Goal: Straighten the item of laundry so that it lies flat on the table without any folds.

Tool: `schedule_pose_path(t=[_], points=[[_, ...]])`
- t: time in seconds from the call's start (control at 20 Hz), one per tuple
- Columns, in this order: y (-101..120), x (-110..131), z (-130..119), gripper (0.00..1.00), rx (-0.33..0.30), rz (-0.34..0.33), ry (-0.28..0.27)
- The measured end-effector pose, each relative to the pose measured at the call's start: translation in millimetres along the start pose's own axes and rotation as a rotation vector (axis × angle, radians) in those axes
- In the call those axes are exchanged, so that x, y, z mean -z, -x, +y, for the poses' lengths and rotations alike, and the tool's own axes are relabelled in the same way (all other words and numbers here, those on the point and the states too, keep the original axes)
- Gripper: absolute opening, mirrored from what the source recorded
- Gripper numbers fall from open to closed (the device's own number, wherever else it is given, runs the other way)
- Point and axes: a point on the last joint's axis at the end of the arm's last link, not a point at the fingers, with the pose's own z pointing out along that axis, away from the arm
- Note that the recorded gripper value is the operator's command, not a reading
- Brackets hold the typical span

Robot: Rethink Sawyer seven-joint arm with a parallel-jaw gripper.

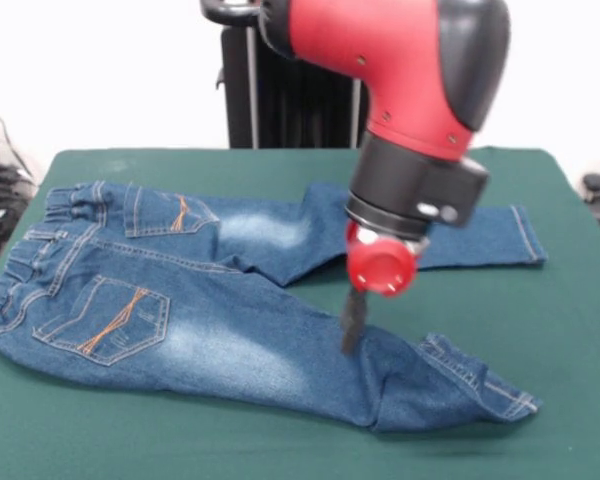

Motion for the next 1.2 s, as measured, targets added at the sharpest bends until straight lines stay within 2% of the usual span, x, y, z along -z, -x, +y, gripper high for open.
schedule_pose_path(t=[0.25, 0.6, 0.85, 0.95, 1.1, 1.2], points=[[33, 9, -25, 1.00, 0.009, 0.005, -0.040], [35, 8, -32, 1.00, 0.026, 0.001, -0.037], [13, 9, -35, 1.00, 0.056, 0.006, -0.032], [-8, 6, -36, 1.00, 0.076, 0.007, -0.024], [-20, 6, -36, 1.00, 0.083, 0.012, -0.019], [-36, 5, -35, 1.00, 0.093, 0.018, -0.010]])
